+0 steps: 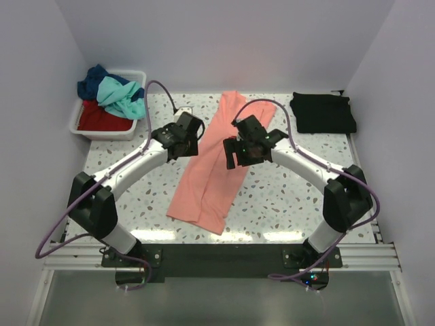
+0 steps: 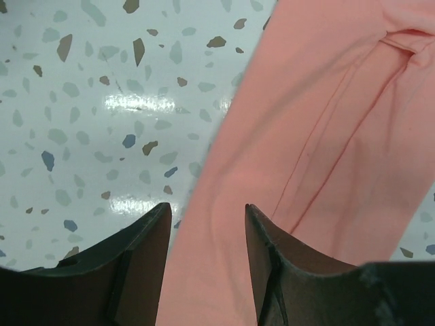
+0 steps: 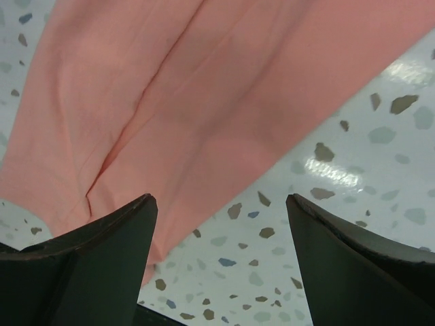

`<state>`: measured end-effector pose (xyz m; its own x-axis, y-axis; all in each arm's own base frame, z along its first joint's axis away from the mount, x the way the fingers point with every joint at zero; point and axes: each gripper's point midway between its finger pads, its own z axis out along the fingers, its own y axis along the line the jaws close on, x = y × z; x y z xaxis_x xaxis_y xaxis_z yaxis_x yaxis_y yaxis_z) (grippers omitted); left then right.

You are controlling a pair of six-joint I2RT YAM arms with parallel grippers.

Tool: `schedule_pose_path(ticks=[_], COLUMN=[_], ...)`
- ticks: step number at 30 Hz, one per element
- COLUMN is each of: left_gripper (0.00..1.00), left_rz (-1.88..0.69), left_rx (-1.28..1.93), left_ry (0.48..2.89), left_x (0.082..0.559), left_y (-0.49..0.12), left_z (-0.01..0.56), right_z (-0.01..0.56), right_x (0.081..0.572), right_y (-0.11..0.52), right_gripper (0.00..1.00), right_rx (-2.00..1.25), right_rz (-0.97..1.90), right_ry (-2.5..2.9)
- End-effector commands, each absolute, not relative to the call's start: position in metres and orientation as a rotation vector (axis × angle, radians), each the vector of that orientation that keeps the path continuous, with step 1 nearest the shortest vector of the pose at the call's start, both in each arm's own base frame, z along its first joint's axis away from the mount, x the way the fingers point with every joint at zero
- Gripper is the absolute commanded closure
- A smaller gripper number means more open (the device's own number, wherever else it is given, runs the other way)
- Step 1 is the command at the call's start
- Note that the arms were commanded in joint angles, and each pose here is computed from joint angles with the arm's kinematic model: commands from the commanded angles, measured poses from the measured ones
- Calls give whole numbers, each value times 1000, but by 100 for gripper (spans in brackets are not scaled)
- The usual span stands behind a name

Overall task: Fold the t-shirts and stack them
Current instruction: Fold the tshirt

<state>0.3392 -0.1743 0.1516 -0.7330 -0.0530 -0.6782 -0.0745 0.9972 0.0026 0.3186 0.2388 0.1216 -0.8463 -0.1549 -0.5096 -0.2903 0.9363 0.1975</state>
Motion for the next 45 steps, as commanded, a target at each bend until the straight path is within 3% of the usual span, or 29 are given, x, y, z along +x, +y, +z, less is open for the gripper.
schedule_pose_path(ticks=[1, 9, 20, 31, 45], left_gripper=[48, 49, 49, 49, 50], left_rz=[-173, -131, -119, -103, -116], left_rx=[-77, -17, -26, -29, -21], left_ry=[2384, 2504, 2530, 2550, 2561], left_x=[380, 389, 391, 388, 390], left_y=[-194, -190, -174, -163, -160], left_z=[158, 118, 106, 95, 87], right_z=[127, 86, 58, 19, 20], right_x=[290, 255, 237, 210, 181], right_y=[263, 284, 316, 307, 234], right_gripper=[18, 18, 20, 21, 22], right_rx=[-348, -429, -585, -668, -604], right_rz=[408, 438, 597, 474, 125], right_ry=[2566, 2631, 2638, 2769, 2897])
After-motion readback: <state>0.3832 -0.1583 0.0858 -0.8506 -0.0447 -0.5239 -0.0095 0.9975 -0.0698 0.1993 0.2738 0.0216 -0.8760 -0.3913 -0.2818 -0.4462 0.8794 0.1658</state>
